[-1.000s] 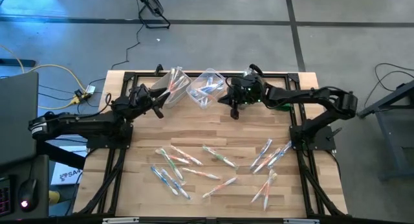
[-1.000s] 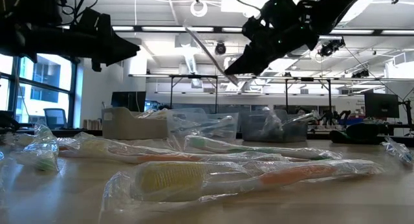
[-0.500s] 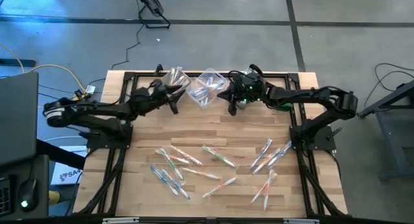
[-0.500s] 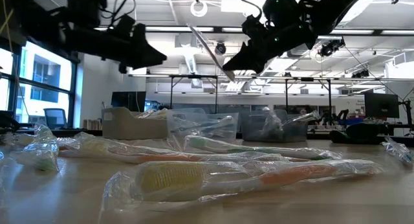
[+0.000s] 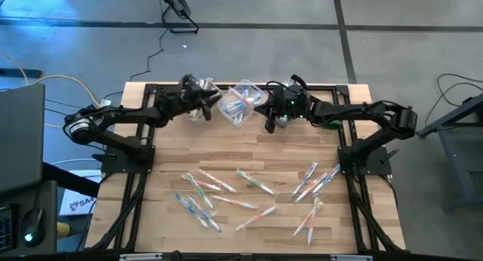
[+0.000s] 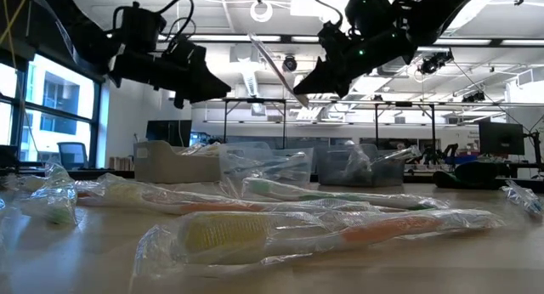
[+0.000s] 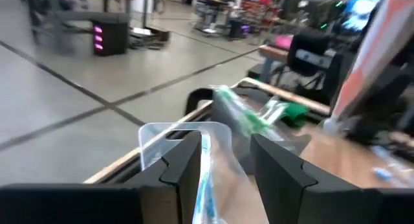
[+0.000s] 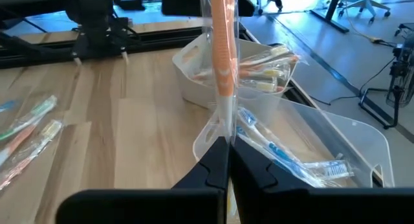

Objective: Pick & Place Toothbrushes
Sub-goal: Put the orange toothbrush into the white bin

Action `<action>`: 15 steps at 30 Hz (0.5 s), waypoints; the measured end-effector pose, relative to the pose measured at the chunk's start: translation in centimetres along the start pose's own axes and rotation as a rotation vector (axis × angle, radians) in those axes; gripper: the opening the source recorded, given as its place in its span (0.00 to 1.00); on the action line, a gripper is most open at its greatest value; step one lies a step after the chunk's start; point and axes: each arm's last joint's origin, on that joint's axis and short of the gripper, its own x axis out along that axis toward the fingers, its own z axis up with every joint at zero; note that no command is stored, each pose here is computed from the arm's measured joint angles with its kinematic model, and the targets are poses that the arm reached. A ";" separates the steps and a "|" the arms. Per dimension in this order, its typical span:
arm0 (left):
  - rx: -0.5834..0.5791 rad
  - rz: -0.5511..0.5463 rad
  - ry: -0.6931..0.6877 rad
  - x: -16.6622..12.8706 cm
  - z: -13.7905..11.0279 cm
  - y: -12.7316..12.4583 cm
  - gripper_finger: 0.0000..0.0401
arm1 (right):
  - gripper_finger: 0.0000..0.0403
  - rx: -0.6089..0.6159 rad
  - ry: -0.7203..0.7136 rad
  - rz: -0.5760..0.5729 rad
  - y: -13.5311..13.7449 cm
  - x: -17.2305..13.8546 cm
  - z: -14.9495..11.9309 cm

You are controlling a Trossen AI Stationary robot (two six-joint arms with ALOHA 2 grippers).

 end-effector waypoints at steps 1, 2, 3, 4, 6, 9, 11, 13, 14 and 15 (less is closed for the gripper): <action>-0.017 -0.022 -0.001 -0.1 0.1 0.4 0.33 | 0.01 0.000 0.000 -0.004 0.0 0.0 0.0; -0.030 -0.048 0.000 -0.2 0.2 0.7 0.33 | 0.01 0.000 0.000 -0.013 0.0 0.0 0.0; -0.036 -0.073 0.003 -0.2 0.3 0.8 0.33 | 0.01 0.000 -0.002 -0.017 0.0 0.0 0.0; -0.038 -0.091 0.008 -0.2 0.2 0.8 0.33 | 0.01 -0.001 -0.006 -0.018 -0.1 0.0 0.1; -0.039 -0.104 0.011 -0.2 0.2 0.7 0.33 | 0.01 -0.002 -0.013 -0.019 -0.1 0.0 0.1; -0.038 -0.107 0.009 -0.2 0.2 0.6 0.33 | 0.01 -0.003 -0.023 -0.019 -0.1 0.0 0.2; -0.041 -0.091 0.008 -0.2 0.2 0.6 0.33 | 0.01 -0.004 -0.031 -0.020 -0.1 0.0 0.3; -0.049 -0.083 0.002 -0.2 0.3 0.6 0.33 | 0.01 -0.004 -0.032 -0.019 -0.1 0.0 0.3; -0.051 -0.083 -0.001 -0.2 0.3 0.6 0.33 | 0.01 -0.004 -0.031 -0.019 -0.1 0.0 0.3; -0.052 -0.083 -0.001 -0.2 0.3 0.6 0.33 | 0.01 -0.004 -0.030 -0.020 -0.1 0.0 0.3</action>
